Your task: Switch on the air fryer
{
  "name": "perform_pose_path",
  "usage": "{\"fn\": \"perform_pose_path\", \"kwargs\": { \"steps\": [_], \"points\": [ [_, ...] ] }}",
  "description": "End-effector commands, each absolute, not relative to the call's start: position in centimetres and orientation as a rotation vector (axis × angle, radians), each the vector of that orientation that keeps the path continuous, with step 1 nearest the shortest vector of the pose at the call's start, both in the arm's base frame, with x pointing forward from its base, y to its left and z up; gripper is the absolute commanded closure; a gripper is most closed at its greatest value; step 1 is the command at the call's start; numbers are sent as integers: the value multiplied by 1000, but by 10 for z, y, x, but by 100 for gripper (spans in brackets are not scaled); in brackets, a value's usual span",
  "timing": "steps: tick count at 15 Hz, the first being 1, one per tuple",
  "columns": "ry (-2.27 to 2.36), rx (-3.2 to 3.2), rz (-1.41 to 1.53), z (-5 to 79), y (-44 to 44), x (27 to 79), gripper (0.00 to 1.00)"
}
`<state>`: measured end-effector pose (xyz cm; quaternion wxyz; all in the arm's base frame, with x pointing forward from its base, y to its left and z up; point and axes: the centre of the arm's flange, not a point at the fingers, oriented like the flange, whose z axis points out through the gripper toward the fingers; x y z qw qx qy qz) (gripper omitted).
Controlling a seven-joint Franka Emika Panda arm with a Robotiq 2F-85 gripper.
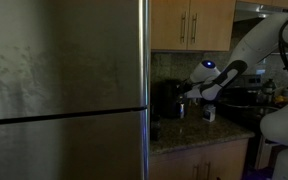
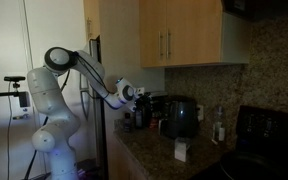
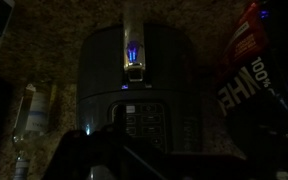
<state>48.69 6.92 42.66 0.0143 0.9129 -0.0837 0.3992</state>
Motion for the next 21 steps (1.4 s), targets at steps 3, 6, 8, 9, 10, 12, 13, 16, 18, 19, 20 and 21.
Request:
{"fn": "perform_pose_path", "kwargs": {
  "steps": [3, 6, 8, 9, 10, 12, 13, 16, 18, 19, 20, 21],
  "points": [
    [-290, 2835, 1191, 420, 74, 490, 0],
    [-293, 2835, 1188, 420, 76, 490, 0],
    [-268, 2839, 1096, 410, 80, 502, 0],
    [-290, 2831, 1031, 392, 86, 517, 0],
    [-305, 2823, 984, 382, 89, 522, 0],
    [-317, 2810, 952, 372, 98, 528, 0],
    [-321, 2802, 967, 372, 103, 529, 0],
    [-358, 2760, 1047, 374, 114, 535, 0],
    [-375, 2716, 1075, 369, 118, 543, 0],
    [-380, 2696, 1085, 366, 121, 546, 0],
    [-388, 2668, 1090, 363, 124, 549, 0],
    [-401, 2650, 1080, 361, 125, 549, 0]
  ]
}}
